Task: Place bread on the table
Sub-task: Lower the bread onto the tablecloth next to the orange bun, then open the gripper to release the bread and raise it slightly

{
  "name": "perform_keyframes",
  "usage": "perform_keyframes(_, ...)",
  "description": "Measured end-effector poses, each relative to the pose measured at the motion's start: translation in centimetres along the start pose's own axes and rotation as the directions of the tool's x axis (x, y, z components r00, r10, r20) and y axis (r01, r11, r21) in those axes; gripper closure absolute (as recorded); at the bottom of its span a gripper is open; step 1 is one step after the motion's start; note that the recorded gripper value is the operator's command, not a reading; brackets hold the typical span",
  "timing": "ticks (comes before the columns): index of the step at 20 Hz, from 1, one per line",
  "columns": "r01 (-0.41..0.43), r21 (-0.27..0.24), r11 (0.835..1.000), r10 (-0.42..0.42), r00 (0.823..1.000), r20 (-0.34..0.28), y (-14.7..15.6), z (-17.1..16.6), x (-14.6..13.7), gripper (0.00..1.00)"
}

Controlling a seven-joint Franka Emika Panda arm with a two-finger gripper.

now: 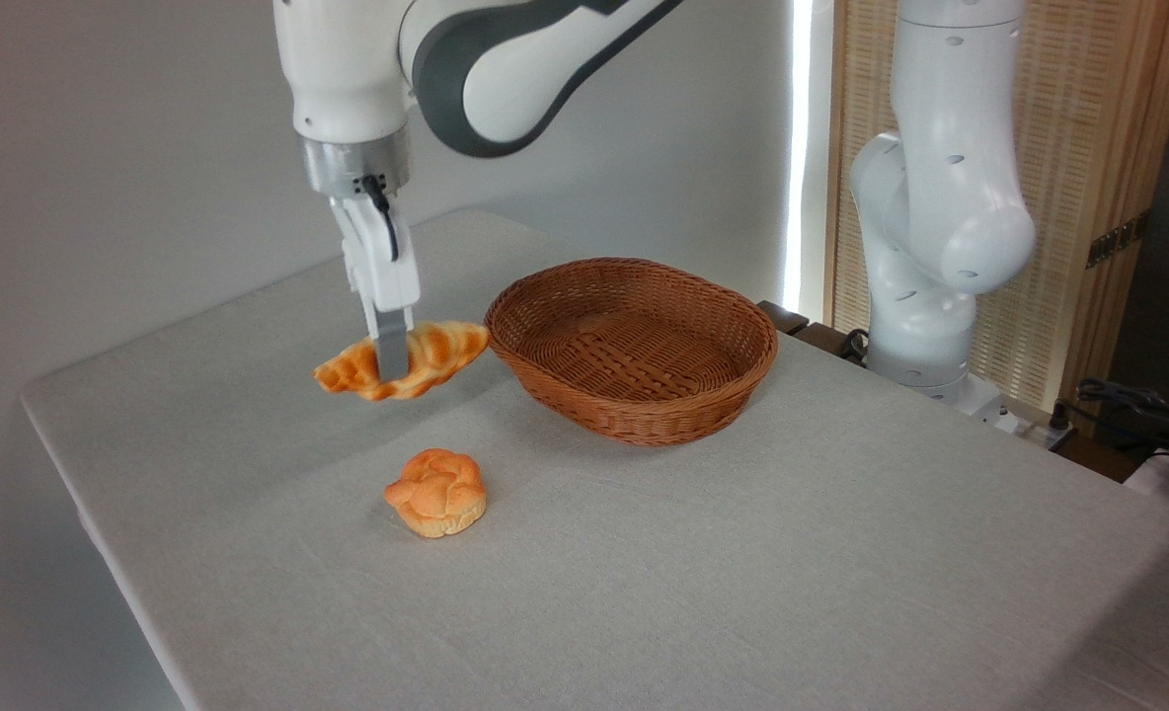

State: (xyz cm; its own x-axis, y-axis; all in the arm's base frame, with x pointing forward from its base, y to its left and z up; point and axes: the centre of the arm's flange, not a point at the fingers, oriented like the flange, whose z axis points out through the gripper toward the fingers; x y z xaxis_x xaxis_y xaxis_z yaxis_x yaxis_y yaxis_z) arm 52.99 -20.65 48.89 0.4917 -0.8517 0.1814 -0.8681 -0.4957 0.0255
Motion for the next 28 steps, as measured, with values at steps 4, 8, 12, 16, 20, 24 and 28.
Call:
perform_keyframes(4, 0.009, 0.011, 1.000, -0.009, 1.000, 0.005, -1.0, 2.4, 0.4, 0.00)
perform_keyframes(8, 0.012, 0.002, 1.000, -0.012, 1.000, 0.023, -1.2, 3.7, 0.4, 0.00)
perform_keyframes(12, 0.024, 0.010, 1.000, -0.024, 1.000, 0.017, -1.9, 3.2, 0.2, 0.00)
perform_keyframes(16, 0.097, 0.065, 0.993, -0.096, 0.995, -0.028, -6.0, -0.2, -1.8, 0.00)
perform_keyframes(20, 0.182, 0.108, 0.977, -0.177, 0.983, -0.059, -9.9, -3.0, -5.1, 0.00)
perform_keyframes(24, 0.302, 0.117, 0.946, -0.296, 0.953, -0.070, -12.1, -3.9, -7.7, 0.00)
perform_keyframes(28, 0.328, 0.100, 0.939, -0.329, 0.944, -0.005, -12.1, -5.2, -8.6, 0.00)
